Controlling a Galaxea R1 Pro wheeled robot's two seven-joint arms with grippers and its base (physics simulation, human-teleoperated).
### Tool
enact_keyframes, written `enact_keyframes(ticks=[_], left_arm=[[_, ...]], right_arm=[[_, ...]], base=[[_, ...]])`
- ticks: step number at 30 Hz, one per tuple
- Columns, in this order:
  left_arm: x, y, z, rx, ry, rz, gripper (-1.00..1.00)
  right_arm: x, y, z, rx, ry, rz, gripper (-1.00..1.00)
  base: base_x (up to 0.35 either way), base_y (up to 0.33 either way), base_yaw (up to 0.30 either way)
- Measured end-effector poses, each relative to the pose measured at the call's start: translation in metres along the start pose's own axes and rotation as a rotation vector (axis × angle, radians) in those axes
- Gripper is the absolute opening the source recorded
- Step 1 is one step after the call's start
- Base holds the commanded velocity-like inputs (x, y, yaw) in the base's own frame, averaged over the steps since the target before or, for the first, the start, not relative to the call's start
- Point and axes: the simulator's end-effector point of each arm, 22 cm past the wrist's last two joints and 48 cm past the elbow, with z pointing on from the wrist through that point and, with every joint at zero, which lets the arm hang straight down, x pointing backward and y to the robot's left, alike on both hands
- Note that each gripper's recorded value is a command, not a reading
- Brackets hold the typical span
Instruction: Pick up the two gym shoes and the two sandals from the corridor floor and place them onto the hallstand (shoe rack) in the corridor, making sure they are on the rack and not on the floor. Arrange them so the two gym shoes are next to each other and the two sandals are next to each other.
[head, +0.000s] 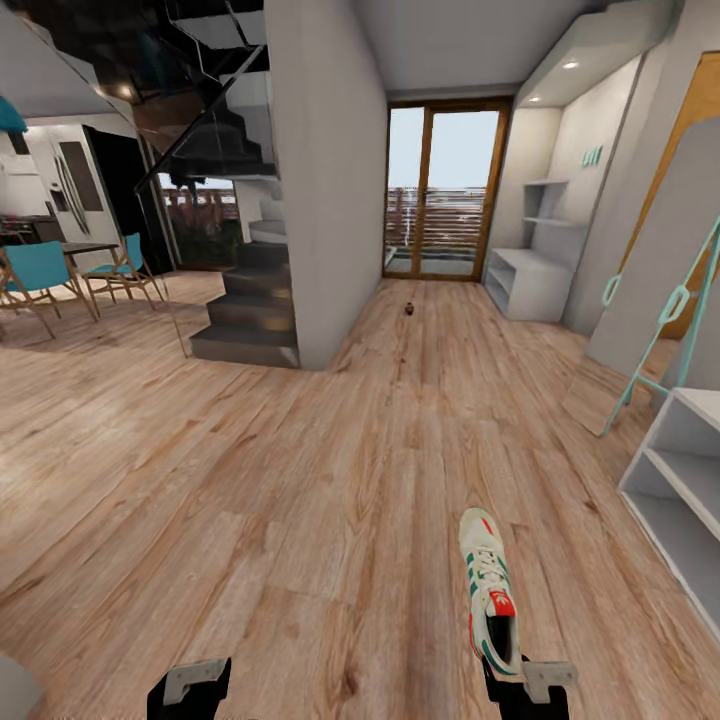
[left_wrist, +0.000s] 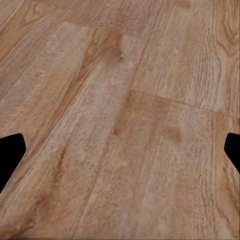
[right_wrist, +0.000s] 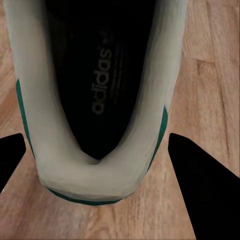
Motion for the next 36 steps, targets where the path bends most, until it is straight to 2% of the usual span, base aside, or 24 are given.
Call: enact_keyframes(ticks=[9, 21, 32, 36], left_arm=[[-0.0029, -0.0002, 0.0002, 0.0, -0.006, 0.0, 1.0], [-0.0008, -0.0017, -0.0003, 0.003, -0.001, 0.0, 1.0], [0.0012, -0.0014, -0.0009, 0.002, 0.003, 0.0, 1.0], [0.0012, -0.0014, -0.0009, 0.001, 0.003, 0.0, 1.0]], right_arm=[[-0.0012, -0.0034, -0.0001, 0.0, -0.003, -0.006, -1.0], [0.0003, -0.0052, -0.0006, 0.002, 0.001, -0.008, -1.0], [0.0003, -0.0012, -0.0006, 0.0, 0.001, -0.002, -1.0], [0.0004, -0.0008, -0.0006, 0.0, 0.002, -0.001, -1.0]], base=[[0.068, 0.0, 0.056], [0.321, -0.008, 0.001], [0.339, -0.095, -0.001], [0.339, -0.106, -0.171]])
